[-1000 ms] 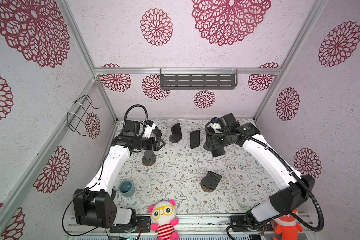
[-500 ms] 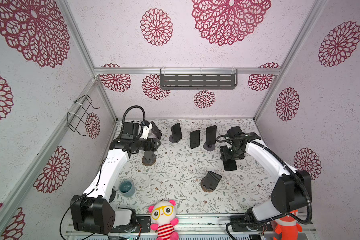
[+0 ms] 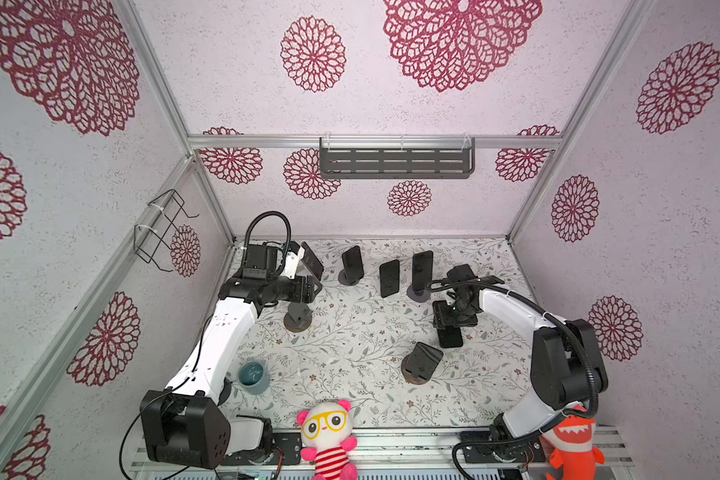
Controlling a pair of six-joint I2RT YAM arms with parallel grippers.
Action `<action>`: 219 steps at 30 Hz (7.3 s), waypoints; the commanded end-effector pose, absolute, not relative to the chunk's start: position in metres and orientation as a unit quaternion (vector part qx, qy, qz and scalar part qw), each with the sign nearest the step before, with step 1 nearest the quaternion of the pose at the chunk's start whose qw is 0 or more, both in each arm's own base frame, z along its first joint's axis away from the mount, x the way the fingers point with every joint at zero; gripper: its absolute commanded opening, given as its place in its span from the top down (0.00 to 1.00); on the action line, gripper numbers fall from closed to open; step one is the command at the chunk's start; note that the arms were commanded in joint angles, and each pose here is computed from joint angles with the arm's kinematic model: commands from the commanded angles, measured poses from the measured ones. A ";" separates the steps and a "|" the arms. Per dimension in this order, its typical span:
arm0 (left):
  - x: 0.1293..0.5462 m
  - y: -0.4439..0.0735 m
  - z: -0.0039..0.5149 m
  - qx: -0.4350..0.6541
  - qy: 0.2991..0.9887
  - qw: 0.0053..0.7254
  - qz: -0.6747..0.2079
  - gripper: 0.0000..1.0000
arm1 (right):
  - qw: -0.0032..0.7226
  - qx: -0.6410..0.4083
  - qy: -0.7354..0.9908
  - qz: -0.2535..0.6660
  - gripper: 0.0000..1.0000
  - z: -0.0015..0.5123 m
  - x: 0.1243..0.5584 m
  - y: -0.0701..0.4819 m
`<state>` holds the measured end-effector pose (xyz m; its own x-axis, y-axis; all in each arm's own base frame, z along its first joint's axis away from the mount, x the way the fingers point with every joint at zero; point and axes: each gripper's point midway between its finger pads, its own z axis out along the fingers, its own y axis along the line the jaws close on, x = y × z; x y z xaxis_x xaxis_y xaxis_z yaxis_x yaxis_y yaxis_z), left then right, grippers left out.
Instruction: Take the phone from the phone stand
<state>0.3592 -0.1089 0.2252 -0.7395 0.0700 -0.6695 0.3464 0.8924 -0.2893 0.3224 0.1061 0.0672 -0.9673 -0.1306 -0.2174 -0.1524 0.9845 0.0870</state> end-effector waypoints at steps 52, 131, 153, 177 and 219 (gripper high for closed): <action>0.359 -0.103 0.230 0.124 0.908 0.355 -0.185 0.09 | 0.172 -0.053 0.982 0.048 0.16 0.116 0.326 0.097; 0.349 -0.107 0.227 0.148 0.912 0.329 -0.198 0.09 | 0.122 -0.288 0.930 0.195 0.38 0.180 0.181 0.189; 0.342 -0.121 0.237 0.175 0.897 0.335 -0.228 0.10 | 0.167 -0.336 0.895 0.242 0.86 0.238 0.193 0.214; 0.330 -0.146 0.259 0.215 0.867 0.365 -0.264 0.12 | 0.116 -0.291 0.930 0.192 0.44 0.179 0.187 0.199; 0.259 -0.256 0.264 0.416 0.697 0.271 -0.517 0.17 | 0.208 -0.510 0.784 0.285 0.97 0.281 0.241 0.266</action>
